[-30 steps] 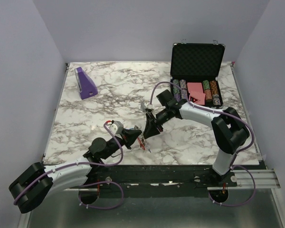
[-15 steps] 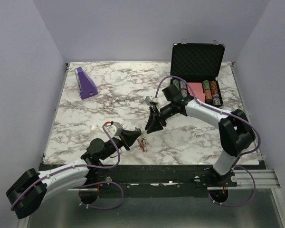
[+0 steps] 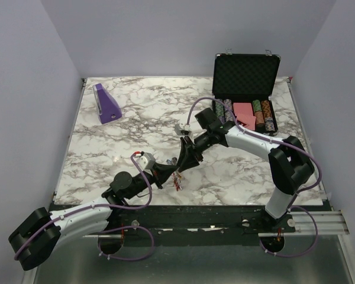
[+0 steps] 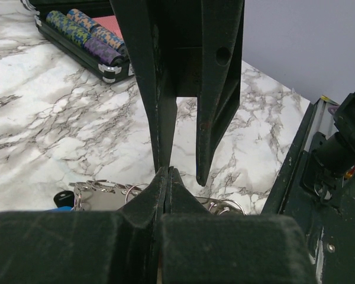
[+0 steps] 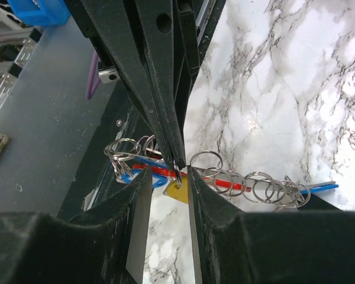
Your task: Put the keys on the keyring
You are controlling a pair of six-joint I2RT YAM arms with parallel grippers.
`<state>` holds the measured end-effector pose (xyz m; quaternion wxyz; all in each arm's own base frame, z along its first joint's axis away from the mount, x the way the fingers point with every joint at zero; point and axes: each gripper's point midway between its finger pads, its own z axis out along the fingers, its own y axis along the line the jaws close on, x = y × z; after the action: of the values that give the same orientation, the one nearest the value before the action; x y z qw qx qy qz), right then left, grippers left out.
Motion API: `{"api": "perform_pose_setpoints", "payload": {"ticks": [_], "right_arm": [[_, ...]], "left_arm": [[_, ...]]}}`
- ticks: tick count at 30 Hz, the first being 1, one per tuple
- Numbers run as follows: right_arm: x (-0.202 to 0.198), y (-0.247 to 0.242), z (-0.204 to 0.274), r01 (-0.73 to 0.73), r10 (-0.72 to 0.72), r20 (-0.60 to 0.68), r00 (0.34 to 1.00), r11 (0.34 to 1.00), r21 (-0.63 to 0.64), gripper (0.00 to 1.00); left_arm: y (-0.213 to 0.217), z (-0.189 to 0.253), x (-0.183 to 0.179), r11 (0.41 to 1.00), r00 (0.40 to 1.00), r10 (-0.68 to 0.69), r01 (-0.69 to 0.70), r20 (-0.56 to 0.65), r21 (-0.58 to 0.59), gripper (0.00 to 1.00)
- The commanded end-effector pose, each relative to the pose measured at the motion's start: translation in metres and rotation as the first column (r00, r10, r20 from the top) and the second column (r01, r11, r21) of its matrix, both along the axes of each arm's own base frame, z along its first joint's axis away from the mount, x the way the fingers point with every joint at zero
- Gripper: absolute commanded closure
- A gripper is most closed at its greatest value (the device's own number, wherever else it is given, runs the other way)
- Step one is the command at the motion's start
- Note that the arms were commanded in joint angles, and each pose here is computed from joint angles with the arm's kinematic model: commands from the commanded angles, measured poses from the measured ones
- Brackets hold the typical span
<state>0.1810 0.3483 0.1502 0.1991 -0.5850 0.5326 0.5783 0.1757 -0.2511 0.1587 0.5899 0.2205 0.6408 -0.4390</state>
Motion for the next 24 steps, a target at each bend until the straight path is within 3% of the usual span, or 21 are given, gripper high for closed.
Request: {"api": "perform_pose_setpoints", "payload": {"ticks": [1, 12, 16, 20, 24], "right_arm": [[0.001, 0.0025, 0.0005, -0.002, 0.002, -0.014, 1.0, 1.0, -0.003, 0.63], [-0.0003, 0.0033, -0.0057, -0.004, 0.004, -0.017, 1.0, 1.0, -0.016, 0.7], [-0.0017, 0.0047, -0.0056, -0.012, 0.012, -0.017, 1.0, 1.0, -0.012, 0.81], [-0.0027, 0.0047, -0.0014, -0.019, 0.019, -0.014, 1.0, 1.0, -0.001, 0.99], [-0.0017, 0.0018, -0.0009, -0.011, 0.01, -0.013, 1.0, 0.999, -0.044, 0.99]], "left_arm": [[0.0127, -0.0405, -0.0145, 0.999, 0.999, -0.016, 0.017, -0.028, 0.052, 1.0], [0.0158, -0.0391, -0.0136, 0.999, 1.0, 0.001, 0.0, -0.024, 0.04, 1.0], [0.0152, -0.038, -0.0138, 0.999, 1.0, -0.001, 0.002, -0.025, 0.036, 1.0], [0.0151, -0.038, -0.0138, 0.999, 1.0, -0.001, 0.002, -0.027, 0.034, 1.0], [0.0143, -0.0399, -0.0148, 0.999, 0.999, -0.007, 0.009, -0.04, 0.042, 1.0]]}}
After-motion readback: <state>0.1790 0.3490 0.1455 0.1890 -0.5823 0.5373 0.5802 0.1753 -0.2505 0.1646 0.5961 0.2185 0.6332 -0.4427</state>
